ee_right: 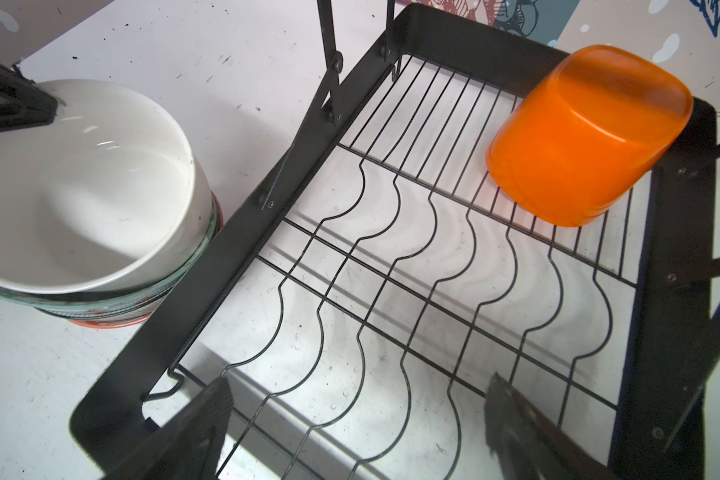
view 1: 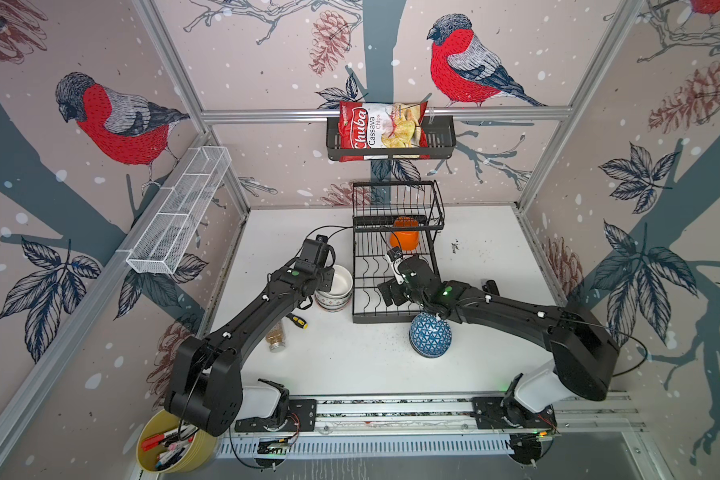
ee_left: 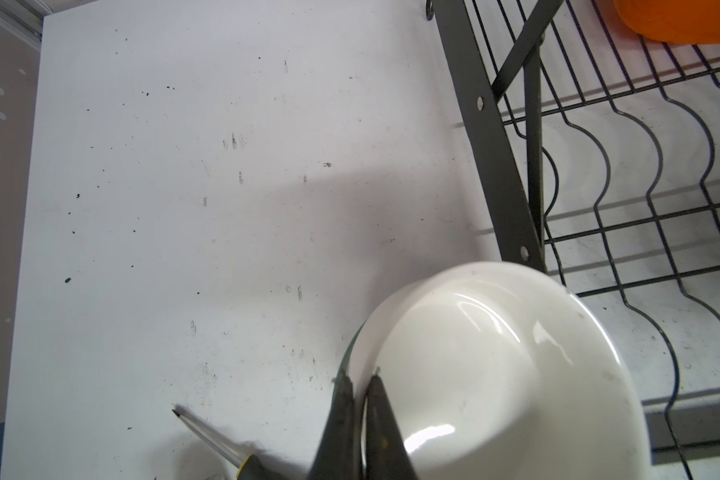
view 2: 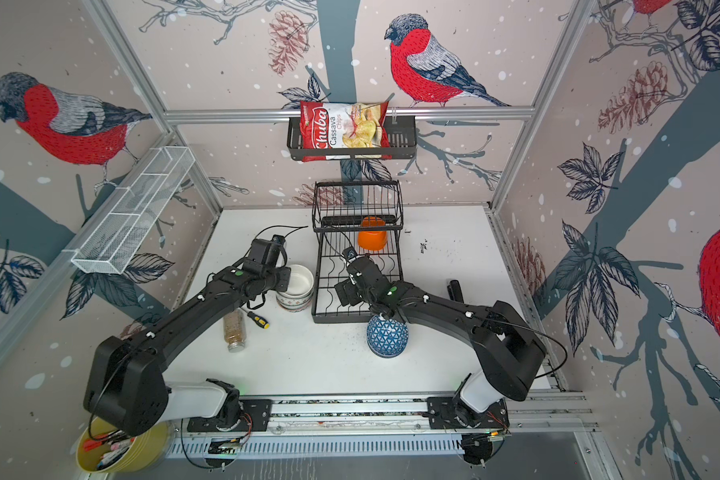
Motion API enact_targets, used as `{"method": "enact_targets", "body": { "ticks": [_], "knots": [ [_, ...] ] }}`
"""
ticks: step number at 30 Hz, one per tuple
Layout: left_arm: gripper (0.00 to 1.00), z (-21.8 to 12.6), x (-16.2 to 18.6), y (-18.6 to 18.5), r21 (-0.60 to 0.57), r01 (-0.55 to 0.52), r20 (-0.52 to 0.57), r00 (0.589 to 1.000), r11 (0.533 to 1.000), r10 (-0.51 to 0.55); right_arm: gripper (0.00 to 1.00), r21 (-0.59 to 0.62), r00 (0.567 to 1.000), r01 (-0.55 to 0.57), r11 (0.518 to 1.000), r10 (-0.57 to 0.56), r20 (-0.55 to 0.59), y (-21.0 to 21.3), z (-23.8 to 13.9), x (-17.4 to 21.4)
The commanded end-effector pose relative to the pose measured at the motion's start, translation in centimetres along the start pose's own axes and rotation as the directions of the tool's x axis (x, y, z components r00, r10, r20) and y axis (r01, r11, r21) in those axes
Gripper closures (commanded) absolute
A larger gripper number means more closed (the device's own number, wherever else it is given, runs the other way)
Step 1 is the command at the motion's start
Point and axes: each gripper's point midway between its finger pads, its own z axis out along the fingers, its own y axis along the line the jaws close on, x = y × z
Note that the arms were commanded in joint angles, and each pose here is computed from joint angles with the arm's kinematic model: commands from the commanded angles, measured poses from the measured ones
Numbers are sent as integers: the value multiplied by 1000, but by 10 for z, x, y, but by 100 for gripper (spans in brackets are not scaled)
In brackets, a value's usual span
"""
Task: Load the bowls into the dish rack
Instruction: 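Carry the white bowl toward the rack while the right gripper reaches toward it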
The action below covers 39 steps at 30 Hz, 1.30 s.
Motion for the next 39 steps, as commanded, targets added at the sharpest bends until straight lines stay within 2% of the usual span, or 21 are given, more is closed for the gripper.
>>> {"method": "enact_targets", "body": {
  "ticks": [1, 14, 28, 34, 39],
  "knots": [
    [100, -1, 3, -4, 23, 13, -19, 1000, 1000, -12, 5, -15, 999, -10, 1000, 11, 32, 4, -3, -10],
    [100, -15, -1, -7, 65, 22, 26, 999, 998, -24, 5, -67, 999, -4, 998, 8, 45, 19, -4, -19],
    [100, -42, -17, -17, 157, 9, 134, 991, 988, -31, 5, -145, 997, -25, 989, 35, 72, 31, -12, -38],
    [100, -55, -25, -30, 245, -2, 194, 980, 970, -47, 5, -217, 994, -42, 975, 64, 93, 33, -27, -49],
    [100, -63, -31, -34, 275, -4, 226, 972, 962, -60, 5, -302, 986, -81, 950, 120, 114, 26, -42, -58]
  ]
}}
